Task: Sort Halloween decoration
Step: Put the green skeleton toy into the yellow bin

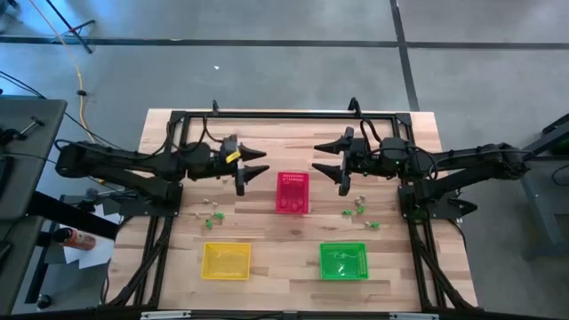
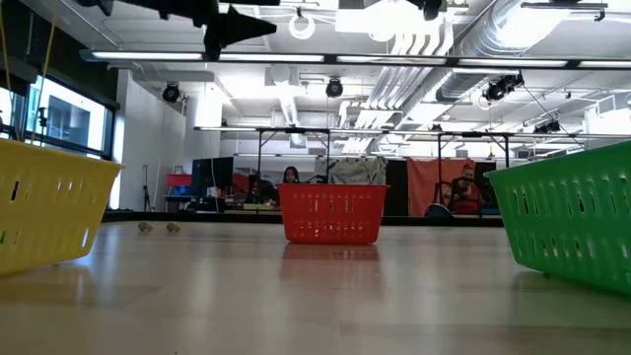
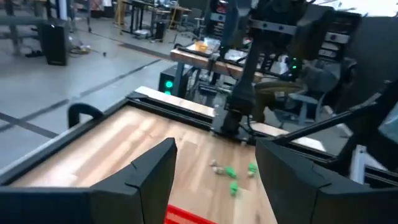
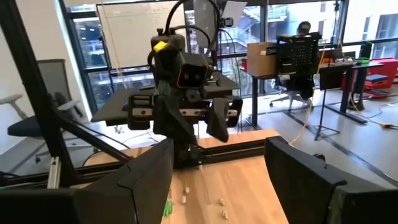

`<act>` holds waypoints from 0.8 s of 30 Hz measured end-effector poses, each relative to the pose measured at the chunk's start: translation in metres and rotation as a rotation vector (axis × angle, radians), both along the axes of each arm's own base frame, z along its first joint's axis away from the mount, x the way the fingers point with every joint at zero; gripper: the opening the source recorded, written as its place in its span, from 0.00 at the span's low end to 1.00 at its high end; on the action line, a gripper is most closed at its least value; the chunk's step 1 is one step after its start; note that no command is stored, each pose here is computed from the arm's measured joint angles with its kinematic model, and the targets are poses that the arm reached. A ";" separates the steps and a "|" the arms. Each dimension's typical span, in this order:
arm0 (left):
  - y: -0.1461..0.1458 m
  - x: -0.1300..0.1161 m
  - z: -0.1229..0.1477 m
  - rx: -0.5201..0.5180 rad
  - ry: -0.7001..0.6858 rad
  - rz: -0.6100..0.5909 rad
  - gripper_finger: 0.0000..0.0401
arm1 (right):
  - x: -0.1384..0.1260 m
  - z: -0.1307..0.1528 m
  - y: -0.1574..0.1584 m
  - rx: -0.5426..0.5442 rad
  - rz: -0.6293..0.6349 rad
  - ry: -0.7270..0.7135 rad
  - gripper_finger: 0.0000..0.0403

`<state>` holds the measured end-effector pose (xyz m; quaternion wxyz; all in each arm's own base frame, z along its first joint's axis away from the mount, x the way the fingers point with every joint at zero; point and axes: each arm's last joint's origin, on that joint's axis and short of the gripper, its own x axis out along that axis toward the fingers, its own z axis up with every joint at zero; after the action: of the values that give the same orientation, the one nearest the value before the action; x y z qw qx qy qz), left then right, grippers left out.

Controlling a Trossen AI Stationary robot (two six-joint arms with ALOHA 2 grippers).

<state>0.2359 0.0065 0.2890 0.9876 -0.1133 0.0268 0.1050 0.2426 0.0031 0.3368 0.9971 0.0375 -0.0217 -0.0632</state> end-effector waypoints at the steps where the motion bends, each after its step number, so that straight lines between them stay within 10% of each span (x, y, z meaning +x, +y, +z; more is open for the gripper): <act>1: -0.002 0.000 -0.001 -0.015 -0.009 -0.005 0.53 | 0.000 0.000 0.000 0.000 0.007 0.000 0.62; 18: -0.007 0.001 0.002 0.051 -0.073 -0.026 0.53 | 0.000 -0.002 0.000 0.002 0.014 0.019 0.62; 24: -0.007 0.001 0.002 0.113 -0.059 -0.029 0.53 | -0.001 -0.018 -0.002 0.230 0.004 0.161 0.62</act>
<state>0.2366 -0.0005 0.2912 0.9942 -0.0600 -0.0068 0.0886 0.2418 0.0007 0.3184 0.9848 0.1462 0.0660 -0.0659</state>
